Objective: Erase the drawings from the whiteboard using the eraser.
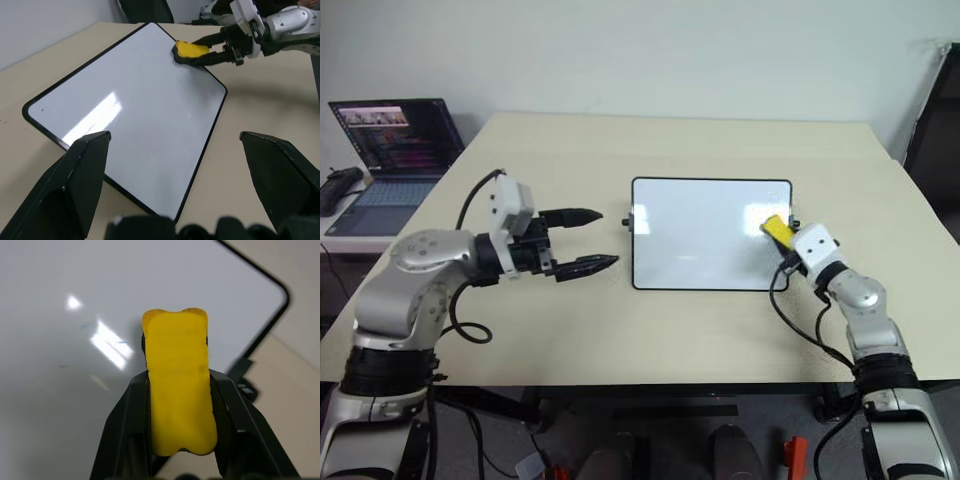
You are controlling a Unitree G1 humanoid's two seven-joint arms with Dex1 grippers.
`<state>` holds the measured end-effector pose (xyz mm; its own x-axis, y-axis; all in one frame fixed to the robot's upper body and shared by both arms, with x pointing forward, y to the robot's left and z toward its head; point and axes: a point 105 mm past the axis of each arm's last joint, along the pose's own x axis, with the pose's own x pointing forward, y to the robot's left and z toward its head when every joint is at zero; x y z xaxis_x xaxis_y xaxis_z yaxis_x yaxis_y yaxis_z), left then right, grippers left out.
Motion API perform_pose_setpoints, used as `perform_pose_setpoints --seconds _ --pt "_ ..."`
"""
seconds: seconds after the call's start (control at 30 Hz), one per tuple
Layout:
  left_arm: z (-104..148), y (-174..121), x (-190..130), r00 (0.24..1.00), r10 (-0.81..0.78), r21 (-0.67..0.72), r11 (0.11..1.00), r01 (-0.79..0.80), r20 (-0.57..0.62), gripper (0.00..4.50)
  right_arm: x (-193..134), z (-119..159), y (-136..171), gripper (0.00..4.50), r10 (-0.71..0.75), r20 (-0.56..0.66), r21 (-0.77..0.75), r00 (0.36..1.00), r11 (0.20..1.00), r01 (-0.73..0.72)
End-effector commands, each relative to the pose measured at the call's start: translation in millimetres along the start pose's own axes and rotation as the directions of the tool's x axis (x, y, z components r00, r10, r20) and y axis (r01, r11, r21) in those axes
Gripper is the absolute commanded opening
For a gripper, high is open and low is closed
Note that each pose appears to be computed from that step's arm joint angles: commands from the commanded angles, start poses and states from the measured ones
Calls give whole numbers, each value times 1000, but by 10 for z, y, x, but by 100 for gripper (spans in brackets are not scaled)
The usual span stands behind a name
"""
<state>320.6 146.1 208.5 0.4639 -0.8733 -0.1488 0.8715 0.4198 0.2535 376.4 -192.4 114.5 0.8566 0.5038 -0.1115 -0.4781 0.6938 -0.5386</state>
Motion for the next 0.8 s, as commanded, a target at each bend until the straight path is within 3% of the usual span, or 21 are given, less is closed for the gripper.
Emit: perform_pose_setpoints --seconds 0.03,0.2,0.47,0.67,0.8 --pt "131 7 23 999 -5 51 999 3 32 450 59 -76 532 112 207 -37 84 978 976 -203" --pt "135 6 28 999 -3 51 999 2 36 450 84 10 855 112 319 -18 107 948 943 -315" --pt "125 8 5 999 6 50 999 -8 33 450 166 -55 271 112 54 -69 25 996 998 -53" --pt "115 2 9 999 5 46 999 -6 32 450 22 -240 -112 112 -134 -132 26 982 990 138" --pt "111 9 23 1000 0 45 999 -1 31 450 -76 -335 -215 111 -184 -167 23 969 982 190"
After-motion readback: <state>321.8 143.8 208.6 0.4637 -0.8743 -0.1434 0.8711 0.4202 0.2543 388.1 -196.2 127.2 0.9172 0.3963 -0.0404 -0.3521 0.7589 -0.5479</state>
